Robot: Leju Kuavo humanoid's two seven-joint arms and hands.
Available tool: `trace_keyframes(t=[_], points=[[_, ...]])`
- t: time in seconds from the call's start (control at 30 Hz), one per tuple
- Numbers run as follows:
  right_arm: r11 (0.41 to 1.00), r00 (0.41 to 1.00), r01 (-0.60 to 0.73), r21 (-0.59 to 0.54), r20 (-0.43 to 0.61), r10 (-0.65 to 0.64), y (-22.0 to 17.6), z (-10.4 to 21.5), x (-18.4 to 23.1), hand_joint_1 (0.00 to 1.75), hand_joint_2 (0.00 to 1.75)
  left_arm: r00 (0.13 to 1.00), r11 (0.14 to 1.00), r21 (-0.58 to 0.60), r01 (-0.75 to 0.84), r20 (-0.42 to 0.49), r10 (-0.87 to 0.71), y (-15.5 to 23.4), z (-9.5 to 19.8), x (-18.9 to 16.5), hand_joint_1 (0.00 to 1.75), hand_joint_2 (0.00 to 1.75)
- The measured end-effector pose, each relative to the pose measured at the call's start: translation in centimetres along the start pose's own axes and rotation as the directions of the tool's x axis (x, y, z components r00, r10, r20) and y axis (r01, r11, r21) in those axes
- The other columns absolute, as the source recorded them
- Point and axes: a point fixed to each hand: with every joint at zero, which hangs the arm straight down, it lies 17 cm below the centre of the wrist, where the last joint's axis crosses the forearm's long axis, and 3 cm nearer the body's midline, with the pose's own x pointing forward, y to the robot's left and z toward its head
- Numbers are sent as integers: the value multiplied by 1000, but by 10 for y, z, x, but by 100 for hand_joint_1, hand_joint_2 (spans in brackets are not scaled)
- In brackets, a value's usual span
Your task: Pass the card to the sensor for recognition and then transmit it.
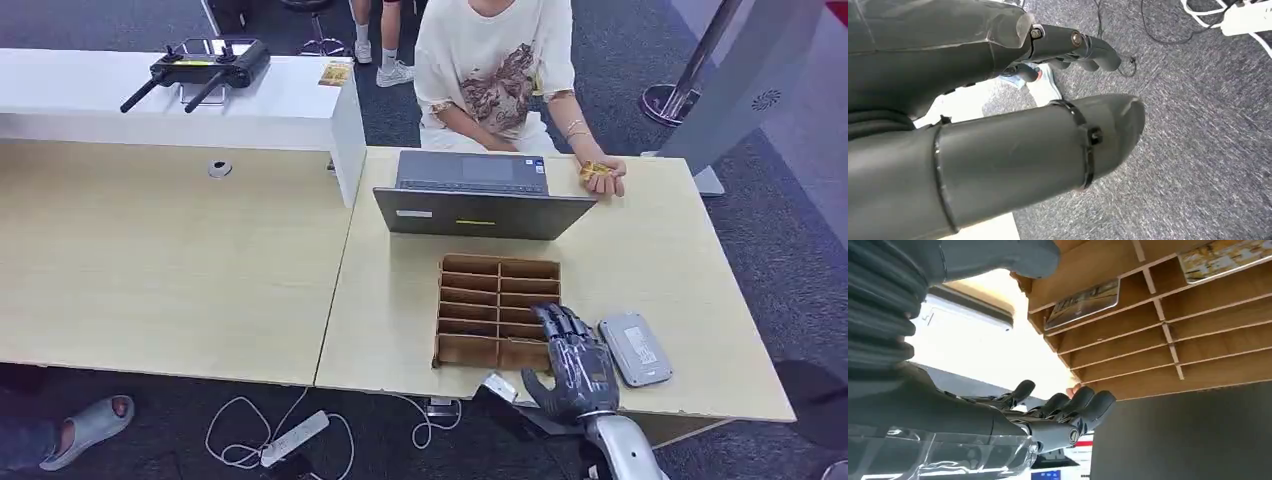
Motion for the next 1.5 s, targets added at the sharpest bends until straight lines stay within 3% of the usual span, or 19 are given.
trace_keyframes(t=[0.13, 0.3, 0.53, 1.5], points=[[1000, 1000, -10, -3, 1, 10, -2, -3, 1, 44, 175, 1000, 1000, -1, -1, 2, 1, -1, 0, 2, 0, 0], [1000, 1000, -22, -14, 10, 22, -6, -8, 5, 54, 175, 1000, 1000, -3, -10, 2, 10, -2, 1, 3, 0, 0], [998, 998, -60, -25, 13, 60, -9, -15, 5, 47, 175, 1000, 1000, -1, -15, 3, 15, -3, 1, 4, 0, 0], [996, 996, -88, -4, 13, 88, 2, -31, 14, 51, 175, 1000, 1000, -9, -28, 2, 28, -5, 1, 4, 0, 0]])
